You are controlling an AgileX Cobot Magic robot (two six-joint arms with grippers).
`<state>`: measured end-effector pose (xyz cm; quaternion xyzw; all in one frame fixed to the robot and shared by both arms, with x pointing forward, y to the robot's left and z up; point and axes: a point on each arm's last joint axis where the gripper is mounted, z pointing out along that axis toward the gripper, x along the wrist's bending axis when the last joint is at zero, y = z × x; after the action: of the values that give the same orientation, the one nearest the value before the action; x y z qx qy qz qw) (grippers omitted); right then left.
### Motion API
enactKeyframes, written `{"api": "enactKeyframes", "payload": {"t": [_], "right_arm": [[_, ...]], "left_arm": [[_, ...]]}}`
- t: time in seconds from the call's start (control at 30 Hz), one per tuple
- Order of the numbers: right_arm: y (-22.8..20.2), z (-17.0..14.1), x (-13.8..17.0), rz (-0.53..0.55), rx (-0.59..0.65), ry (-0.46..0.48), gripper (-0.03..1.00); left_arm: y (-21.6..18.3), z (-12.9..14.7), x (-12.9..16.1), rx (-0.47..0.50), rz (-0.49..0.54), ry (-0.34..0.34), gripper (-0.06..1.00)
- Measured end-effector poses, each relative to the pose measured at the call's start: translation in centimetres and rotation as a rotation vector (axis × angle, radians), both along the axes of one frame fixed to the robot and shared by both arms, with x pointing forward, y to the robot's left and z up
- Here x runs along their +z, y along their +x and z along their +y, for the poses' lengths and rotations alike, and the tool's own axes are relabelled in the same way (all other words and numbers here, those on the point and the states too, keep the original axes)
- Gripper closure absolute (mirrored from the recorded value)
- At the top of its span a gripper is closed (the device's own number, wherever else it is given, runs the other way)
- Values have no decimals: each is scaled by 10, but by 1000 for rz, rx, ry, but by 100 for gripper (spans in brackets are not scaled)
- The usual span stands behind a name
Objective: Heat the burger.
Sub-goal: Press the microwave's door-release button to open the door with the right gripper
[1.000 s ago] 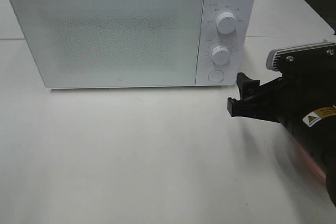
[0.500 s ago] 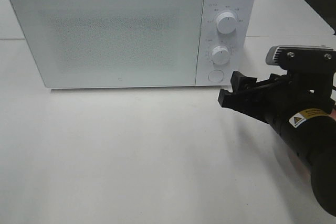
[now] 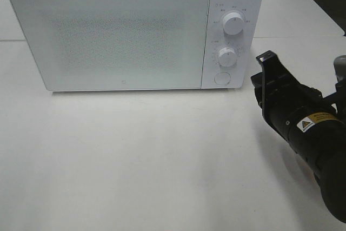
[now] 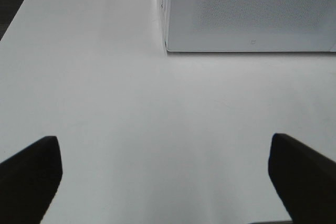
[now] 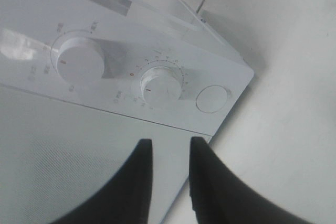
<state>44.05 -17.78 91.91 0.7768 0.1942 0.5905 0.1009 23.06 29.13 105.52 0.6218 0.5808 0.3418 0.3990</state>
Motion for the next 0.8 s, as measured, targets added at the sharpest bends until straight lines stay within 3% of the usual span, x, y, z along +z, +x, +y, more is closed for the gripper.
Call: {"api": "enactKeyframes", "payload": {"t": [0.03,0.07,0.1,0.37,0.8], "right_arm": [[0,0,0,0,0,0,73],[0,0,0,8,-31,106,78],[0,0,0,11,-42,143,80],[-1,1,-3,59,-80,276,94],[10,7,-14,117,-102,299,95]], "left_arm": [[0,0,0,0,0,0,-5],[0,0,0,0,0,0,-5],[0,0,0,0,0,0,-5],[0,0,0,0,0,0,-5],[0,0,0,0,0,0,-5]]}}
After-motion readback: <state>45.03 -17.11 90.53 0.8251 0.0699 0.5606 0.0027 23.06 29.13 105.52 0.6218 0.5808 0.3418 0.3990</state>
